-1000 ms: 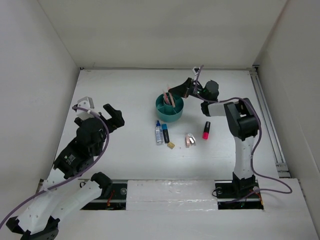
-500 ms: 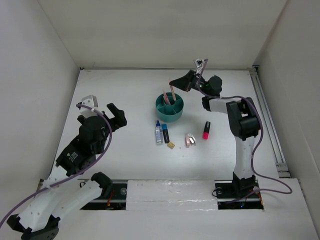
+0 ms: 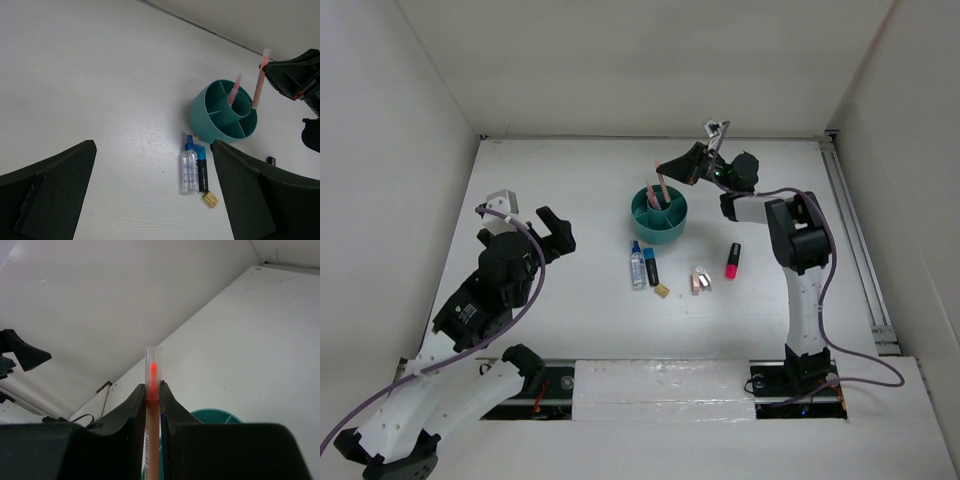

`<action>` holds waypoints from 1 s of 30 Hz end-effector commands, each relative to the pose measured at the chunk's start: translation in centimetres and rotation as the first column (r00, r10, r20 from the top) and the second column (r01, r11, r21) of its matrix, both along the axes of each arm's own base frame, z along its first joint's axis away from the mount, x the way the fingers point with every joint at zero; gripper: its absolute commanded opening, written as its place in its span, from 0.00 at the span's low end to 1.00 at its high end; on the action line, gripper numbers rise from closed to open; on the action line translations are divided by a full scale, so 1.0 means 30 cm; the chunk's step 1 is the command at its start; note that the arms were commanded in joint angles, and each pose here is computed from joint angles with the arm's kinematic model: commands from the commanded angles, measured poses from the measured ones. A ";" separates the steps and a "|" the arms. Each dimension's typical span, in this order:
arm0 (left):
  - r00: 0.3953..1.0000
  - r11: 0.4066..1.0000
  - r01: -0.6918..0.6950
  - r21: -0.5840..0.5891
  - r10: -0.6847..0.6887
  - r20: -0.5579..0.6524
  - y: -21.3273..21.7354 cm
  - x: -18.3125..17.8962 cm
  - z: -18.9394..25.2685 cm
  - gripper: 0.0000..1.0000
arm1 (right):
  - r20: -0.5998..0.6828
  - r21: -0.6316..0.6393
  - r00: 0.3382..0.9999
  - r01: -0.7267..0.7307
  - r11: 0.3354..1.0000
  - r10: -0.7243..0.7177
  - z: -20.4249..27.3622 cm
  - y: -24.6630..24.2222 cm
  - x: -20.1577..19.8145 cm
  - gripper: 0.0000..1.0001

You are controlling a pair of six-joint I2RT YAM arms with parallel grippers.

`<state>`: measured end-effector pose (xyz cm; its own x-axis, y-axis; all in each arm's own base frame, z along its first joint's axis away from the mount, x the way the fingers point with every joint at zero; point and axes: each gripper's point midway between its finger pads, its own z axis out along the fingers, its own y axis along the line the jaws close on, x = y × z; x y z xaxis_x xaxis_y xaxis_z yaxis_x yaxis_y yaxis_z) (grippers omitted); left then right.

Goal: Sort the stationery into containers
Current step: Place the stationery into the container

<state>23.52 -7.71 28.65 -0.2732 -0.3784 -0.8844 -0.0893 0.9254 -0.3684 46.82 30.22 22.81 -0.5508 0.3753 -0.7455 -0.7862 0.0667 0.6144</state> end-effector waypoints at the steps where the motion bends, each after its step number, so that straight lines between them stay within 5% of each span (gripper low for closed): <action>1: 1.000 1.000 0.016 0.000 -0.016 0.018 -0.012 0.011 0.008 1.00 | 0.376 0.073 0.927 -0.024 0.997 -0.005 0.133 -0.018 -0.084 0.00; 24: 0.999 0.999 0.037 -0.001 -0.037 0.022 -0.024 0.011 0.013 1.00 | 0.321 -0.004 0.947 -0.019 1.000 0.019 0.001 0.057 -0.046 0.00; 30: 0.998 0.999 0.048 -0.005 -0.048 0.036 -0.027 0.008 0.025 1.00 | 0.340 0.008 0.940 -0.012 1.000 0.008 0.011 0.040 -0.092 0.11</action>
